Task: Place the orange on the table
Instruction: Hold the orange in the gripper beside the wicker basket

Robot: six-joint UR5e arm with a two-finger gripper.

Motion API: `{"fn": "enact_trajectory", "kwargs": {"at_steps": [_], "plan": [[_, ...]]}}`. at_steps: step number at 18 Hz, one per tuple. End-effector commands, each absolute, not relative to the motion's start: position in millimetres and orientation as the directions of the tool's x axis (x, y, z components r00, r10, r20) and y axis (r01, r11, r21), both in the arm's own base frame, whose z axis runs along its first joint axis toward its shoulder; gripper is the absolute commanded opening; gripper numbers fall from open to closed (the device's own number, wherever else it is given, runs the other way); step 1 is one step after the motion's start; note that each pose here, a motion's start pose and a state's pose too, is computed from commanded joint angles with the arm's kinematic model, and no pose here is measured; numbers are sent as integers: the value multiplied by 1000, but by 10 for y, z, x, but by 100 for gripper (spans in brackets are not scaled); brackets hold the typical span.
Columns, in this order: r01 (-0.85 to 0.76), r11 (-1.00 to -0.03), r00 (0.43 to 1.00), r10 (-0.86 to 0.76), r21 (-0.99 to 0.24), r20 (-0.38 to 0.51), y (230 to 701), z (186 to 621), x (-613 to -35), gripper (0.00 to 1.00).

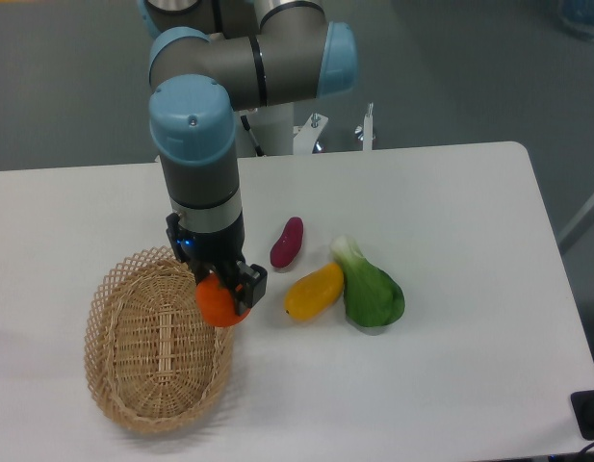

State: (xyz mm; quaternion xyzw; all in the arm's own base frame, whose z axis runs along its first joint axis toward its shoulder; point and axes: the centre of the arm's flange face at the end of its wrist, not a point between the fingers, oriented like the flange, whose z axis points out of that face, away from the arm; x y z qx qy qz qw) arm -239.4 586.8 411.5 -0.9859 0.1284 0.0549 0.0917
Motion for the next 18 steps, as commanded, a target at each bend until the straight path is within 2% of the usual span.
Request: {"fn": "enact_trajectory", "kwargs": {"at_steps": [11,18], "plan": [[-262,-951,961,-242,-166,-132,5861,4107,-2424,69],[-262,-952,960,-240,-160,-144,5776,4087,-2719,69]]}}
